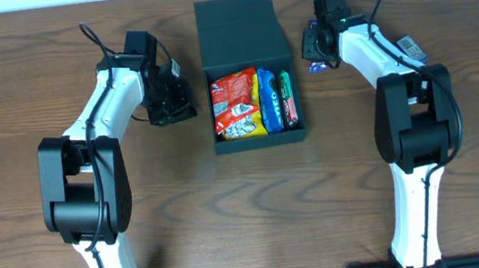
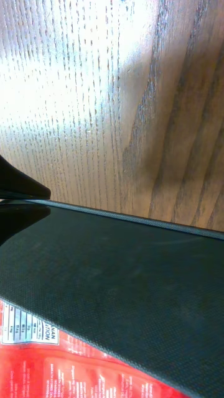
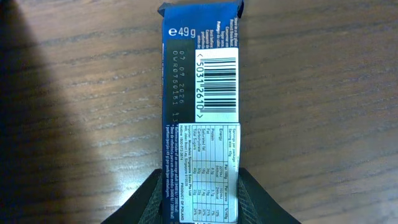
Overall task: Pack container
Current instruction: 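Lower the green bar into the box's right edge and release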
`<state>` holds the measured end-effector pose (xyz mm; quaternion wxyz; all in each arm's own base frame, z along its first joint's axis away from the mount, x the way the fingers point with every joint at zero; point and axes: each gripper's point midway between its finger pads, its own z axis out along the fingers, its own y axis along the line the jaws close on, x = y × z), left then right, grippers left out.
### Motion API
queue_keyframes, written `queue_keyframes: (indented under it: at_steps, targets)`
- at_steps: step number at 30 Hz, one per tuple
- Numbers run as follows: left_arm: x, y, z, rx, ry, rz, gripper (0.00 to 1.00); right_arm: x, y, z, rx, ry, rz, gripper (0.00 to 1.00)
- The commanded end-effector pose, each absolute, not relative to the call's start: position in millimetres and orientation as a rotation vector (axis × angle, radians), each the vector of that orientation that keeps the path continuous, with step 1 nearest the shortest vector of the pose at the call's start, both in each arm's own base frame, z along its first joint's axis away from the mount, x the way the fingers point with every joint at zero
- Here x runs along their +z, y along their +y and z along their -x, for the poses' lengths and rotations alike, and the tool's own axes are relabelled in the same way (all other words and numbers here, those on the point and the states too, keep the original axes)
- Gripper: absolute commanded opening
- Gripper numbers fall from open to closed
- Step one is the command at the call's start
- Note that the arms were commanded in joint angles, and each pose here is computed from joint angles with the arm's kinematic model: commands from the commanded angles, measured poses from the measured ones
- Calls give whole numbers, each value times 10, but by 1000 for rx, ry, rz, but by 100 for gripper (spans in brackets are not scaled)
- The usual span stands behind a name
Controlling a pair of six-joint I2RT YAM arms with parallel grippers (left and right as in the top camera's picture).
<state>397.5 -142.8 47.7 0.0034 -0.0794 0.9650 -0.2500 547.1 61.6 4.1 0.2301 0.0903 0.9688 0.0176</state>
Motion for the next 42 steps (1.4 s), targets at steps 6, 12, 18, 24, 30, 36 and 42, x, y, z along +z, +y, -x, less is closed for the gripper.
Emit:
queue_keyframes:
  at_steps: [6, 12, 18, 24, 30, 36, 42]
  targets:
    - [403, -1433, -3936, -780, 3048, 229, 6, 559, 641, -5625, 54, 2668, -256, 14]
    - [403, -1434, -3938, -780, 3047, 227, 6, 1373, 744, -5547, 64, 2663, -229, 1]
    - [402, -1430, -3957, -774, 3040, 224, 6, 1731, 1244, -4935, 61, 2787, -103, 1]
    - [402, -1430, -3957, -774, 3040, 224, 6, 2082, 1406, -4409, 67, 2835, 29, 1]
    - [404, -1433, -3976, -775, 3031, 221, 6, 1589, 1461, -4163, 76, 2849, 18, 1]
    - [402, -1430, -3956, -774, 3040, 225, 6, 1037, 1862, -3970, 217, 2876, 15, 1]
    - [400, -1427, -3934, -774, 3050, 229, 6, 829, 1892, -3969, 143, 2845, 20, 1]
